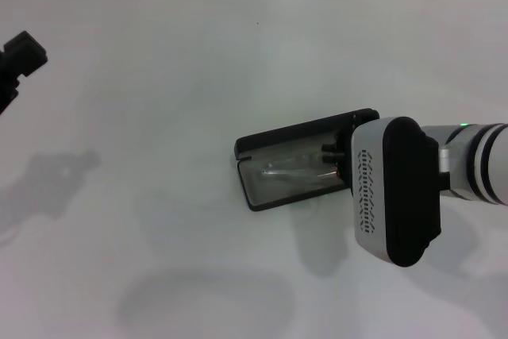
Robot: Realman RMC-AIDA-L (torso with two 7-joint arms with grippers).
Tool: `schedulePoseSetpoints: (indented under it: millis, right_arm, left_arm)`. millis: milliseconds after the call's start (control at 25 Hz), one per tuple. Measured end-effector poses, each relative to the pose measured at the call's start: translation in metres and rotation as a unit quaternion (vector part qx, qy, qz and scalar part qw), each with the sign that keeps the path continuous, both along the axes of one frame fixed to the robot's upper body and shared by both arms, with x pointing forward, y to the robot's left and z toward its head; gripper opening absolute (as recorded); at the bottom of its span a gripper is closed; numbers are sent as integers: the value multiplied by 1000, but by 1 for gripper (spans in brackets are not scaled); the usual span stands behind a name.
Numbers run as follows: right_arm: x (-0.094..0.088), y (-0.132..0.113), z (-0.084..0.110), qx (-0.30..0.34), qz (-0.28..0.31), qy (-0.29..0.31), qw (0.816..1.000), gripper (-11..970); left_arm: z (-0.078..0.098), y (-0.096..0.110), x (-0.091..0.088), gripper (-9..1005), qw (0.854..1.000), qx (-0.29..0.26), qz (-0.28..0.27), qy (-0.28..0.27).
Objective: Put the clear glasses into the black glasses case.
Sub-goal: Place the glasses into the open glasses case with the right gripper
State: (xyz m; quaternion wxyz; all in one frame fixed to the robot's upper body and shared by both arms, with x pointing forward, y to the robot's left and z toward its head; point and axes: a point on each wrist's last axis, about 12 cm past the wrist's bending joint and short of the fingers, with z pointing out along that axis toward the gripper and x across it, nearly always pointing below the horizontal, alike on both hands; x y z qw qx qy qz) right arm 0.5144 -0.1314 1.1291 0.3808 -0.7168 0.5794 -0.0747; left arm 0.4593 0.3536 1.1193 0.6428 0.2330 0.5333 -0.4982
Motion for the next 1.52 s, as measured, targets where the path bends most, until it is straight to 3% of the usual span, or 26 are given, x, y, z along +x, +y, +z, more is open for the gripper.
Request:
schedulePoseSetpoints:
  millis: [1080, 1200, 1520]
  right_arm:
    - [2, 0, -5, 5, -1, -9, 1000, 63]
    - [2, 1, -6, 5, 0, -9, 1000, 129]
    - [0, 5, -4, 6, 7, -12, 1000, 122]
  left_arm:
    - [0, -1, 0, 60, 1000, 1, -3, 0]
    - [0, -1, 0, 60, 1000, 1, -3, 1]
    - [-1, -1, -1, 60, 1000, 1, -2, 2]
